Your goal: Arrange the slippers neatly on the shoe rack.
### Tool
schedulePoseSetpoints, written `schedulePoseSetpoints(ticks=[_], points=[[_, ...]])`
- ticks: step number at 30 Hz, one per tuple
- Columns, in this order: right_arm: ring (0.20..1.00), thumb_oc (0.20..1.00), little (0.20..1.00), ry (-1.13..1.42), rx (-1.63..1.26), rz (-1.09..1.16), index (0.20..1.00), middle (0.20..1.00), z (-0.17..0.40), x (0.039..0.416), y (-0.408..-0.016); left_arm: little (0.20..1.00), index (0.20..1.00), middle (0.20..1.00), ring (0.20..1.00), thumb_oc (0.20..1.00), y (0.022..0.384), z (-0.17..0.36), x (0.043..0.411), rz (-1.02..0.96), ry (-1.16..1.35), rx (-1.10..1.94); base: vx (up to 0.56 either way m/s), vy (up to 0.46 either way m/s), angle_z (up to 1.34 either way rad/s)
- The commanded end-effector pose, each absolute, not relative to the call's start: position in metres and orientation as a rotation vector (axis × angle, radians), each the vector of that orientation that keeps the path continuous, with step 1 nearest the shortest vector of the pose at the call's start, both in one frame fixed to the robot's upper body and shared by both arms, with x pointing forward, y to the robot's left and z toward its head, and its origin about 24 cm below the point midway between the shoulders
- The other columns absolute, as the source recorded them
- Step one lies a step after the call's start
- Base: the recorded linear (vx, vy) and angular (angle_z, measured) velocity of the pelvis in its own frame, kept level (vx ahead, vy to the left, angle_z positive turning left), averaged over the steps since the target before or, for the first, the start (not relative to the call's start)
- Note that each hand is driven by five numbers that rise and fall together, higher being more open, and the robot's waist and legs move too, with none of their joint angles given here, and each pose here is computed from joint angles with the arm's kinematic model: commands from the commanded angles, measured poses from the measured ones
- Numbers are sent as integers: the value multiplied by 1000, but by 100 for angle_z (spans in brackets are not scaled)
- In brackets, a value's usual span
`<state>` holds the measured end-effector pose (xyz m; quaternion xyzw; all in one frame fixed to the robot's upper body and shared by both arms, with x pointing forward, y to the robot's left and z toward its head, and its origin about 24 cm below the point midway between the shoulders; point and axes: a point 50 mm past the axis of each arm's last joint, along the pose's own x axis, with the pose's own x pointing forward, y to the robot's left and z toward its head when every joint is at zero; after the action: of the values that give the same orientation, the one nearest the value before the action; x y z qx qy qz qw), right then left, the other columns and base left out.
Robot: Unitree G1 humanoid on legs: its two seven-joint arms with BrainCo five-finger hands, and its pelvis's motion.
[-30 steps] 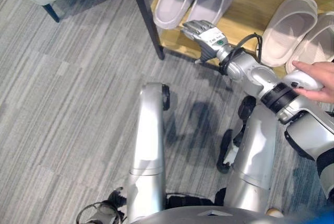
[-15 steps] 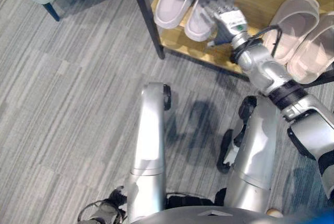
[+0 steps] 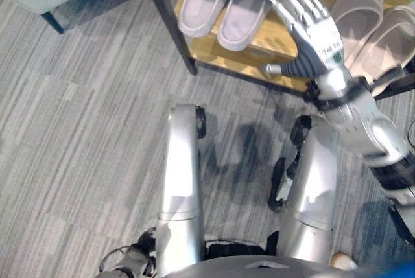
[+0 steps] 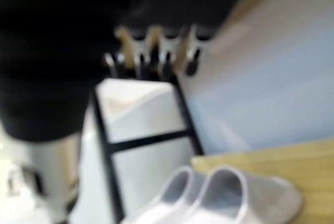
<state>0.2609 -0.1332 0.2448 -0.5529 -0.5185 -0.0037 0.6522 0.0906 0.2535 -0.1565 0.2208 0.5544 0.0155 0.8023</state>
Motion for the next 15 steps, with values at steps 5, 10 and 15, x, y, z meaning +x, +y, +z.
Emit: schedulePoseSetpoints(ticks=[5,10,15], points=[[1000,1000,1000,-1117,-1231,101,1000,1000,235,243,-152,1000,1000,1000,1000,1000,241,-160,85,20,1171,445,-49,-55,4],[1000,1000,1000,-819,-1248,122,1000,1000,182,267,-177,1000,1000,1000,1000,1000,235,-143,147,103,982,397,-189,-14,37],[1000,1000,1000,-439,-1108,25,1000,1000,111,283,-211,1000,1000,1000,1000,1000,227,-135,167,101,893,424,-104,54,10]])
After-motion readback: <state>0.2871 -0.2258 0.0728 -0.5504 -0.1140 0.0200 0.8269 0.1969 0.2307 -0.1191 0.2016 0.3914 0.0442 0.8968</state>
